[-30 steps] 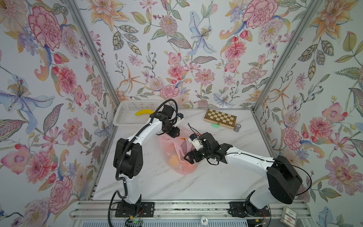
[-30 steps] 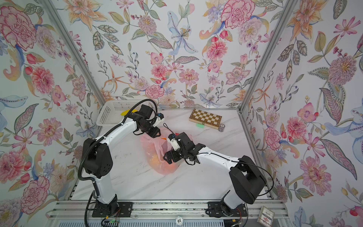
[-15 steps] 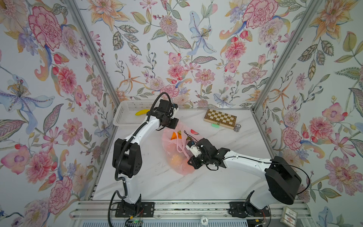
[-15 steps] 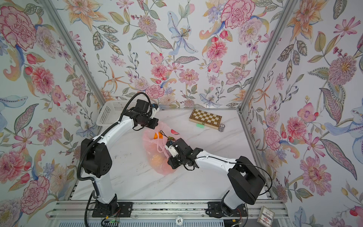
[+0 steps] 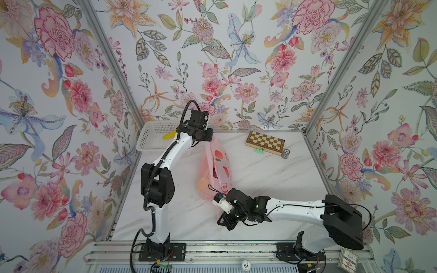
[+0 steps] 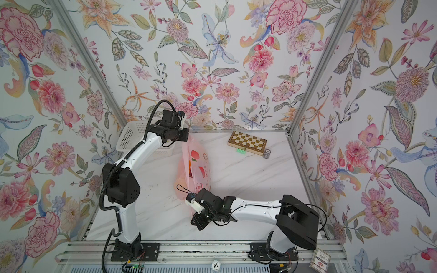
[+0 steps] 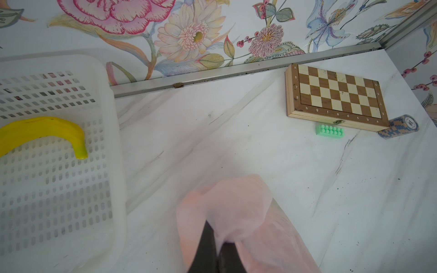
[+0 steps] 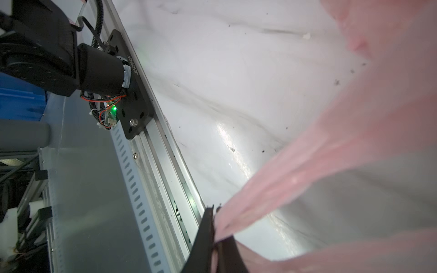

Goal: Untie the knot of the plastic bag and take out the fruit
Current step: Open the plastic bag at the center of the table, then pick up the fruit from the plastic bag.

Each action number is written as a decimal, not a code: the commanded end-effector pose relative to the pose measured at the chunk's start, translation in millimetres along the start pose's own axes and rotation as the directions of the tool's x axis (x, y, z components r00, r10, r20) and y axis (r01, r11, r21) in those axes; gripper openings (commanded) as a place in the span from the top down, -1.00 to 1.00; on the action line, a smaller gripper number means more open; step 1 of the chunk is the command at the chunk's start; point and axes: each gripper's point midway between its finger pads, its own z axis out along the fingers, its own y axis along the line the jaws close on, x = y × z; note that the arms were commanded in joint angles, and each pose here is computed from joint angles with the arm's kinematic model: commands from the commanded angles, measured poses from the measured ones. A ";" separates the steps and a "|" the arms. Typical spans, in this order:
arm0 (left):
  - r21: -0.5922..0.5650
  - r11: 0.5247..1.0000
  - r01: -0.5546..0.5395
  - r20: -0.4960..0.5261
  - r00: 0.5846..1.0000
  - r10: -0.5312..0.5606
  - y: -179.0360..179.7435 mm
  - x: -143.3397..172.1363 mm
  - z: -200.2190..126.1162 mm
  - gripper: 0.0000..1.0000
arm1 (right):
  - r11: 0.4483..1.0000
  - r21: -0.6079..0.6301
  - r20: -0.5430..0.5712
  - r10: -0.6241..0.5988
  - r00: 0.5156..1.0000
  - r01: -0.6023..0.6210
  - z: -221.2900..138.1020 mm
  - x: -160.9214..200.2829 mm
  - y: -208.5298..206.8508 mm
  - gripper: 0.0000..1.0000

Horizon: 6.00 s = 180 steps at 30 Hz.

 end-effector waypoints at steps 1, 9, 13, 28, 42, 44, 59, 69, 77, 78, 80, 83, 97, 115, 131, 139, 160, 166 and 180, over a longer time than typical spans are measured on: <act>0.009 1.000 0.028 0.057 0.998 -0.028 2.7 -16.8 -3.3 1.00 | 0.999 0.007 -0.003 0.035 0.999 -0.035 0.1 -0.1 1.3 0.20; 0.002 1.000 0.015 0.060 0.998 -0.015 4.4 10.2 -27.7 -0.10 | 0.988 0.136 0.334 0.018 0.943 -0.067 -76.4 -67.2 -7.8 -0.52; 0.004 1.000 0.029 0.087 0.996 -0.029 3.7 13.9 -49.9 -0.35 | 0.986 0.138 0.494 0.017 0.869 -0.098 -120.4 -101.6 -9.4 -0.73; 0.105 0.992 0.063 0.116 0.990 -0.076 -56.6 66.6 -109.3 -0.04 | 0.814 0.369 0.666 0.105 0.739 -0.448 -164.1 -174.7 -111.2 -0.68; -0.210 0.978 0.009 -0.220 0.974 -0.056 1.6 194.0 -43.1 0.02 | 0.624 0.494 0.589 0.271 0.761 -0.605 -159.5 -90.2 -213.8 -0.15; -0.214 0.976 0.023 -0.207 0.976 -0.069 4.6 200.7 -57.0 0.08 | 0.621 0.501 0.587 0.268 0.764 -0.603 -165.3 -85.2 -211.8 -0.24; -0.147 0.983 0.106 -0.255 0.956 -0.141 -4.1 252.4 -89.6 0.07 | 0.826 0.414 0.637 0.037 0.770 -0.383 -176.1 -193.6 -82.0 -0.56; -0.175 0.971 0.161 -0.311 0.927 -0.210 2.6 305.3 -96.7 0.41 | 0.763 0.461 0.512 0.188 0.838 -0.453 -101.0 -211.2 -124.8 -0.51; -0.149 0.983 0.107 -0.343 0.927 -0.152 -5.0 321.4 -94.0 0.45 | 0.737 0.484 0.391 0.301 0.870 -0.473 -52.7 -178.2 -159.3 -0.72; -0.145 0.984 0.101 -0.338 0.930 -0.145 -6.6 320.3 -94.0 0.45 | 0.737 0.482 0.376 0.314 0.872 -0.474 -48.7 -170.4 -159.9 -0.74; -0.142 0.985 0.097 -0.330 0.934 -0.140 -8.6 321.0 -93.7 0.46 | 0.756 0.473 0.353 0.308 0.883 -0.452 -42.1 -156.7 -157.3 -0.80; -0.149 0.985 0.087 -0.318 0.939 -0.131 -9.3 325.5 -92.0 0.44 | 0.793 0.454 0.335 0.270 0.903 -0.406 -31.8 -136.7 -154.5 -0.88; -0.154 0.987 0.055 -0.235 0.968 -0.090 -20.0 343.0 -82.1 0.41 | 0.819 0.261 0.519 0.328 0.790 -0.511 -58.9 -164.2 -136.7 -0.89; -0.147 0.989 0.032 -0.202 0.977 -0.061 -23.6 323.8 -87.5 0.12 | 0.712 0.219 0.638 0.412 0.650 -0.667 -17.1 -189.1 -179.2 -0.98; -0.061 0.998 -0.018 -0.023 1.000 0.016 -45.7 234.9 -133.4 -0.92 | 0.746 0.181 0.633 0.411 0.656 -0.641 -19.7 -185.6 -183.7 -0.15; -0.019 0.999 0.045 0.032 0.998 -0.045 -45.6 189.1 -146.5 -0.89 | 0.801 0.150 0.652 0.360 0.667 -0.580 -39.8 -191.0 -165.5 0.10; -0.061 0.995 0.080 0.016 0.997 -0.079 -11.8 109.2 -67.5 -0.03 | 0.937 0.066 0.636 0.226 0.738 -0.344 -91.8 -156.2 -94.4 0.23; -0.023 0.995 0.097 0.054 0.994 -0.096 -16.4 98.5 -73.2 -0.20 | 0.953 0.034 0.718 0.186 0.670 -0.301 -133.0 -163.5 -77.0 0.21; 0.356 0.923 -0.148 0.485 0.873 -0.047 -88.3 40.9 -189.4 -0.86 | 0.927 -0.244 0.849 0.346 0.399 -0.284 -240.9 -215.6 -71.3 0.25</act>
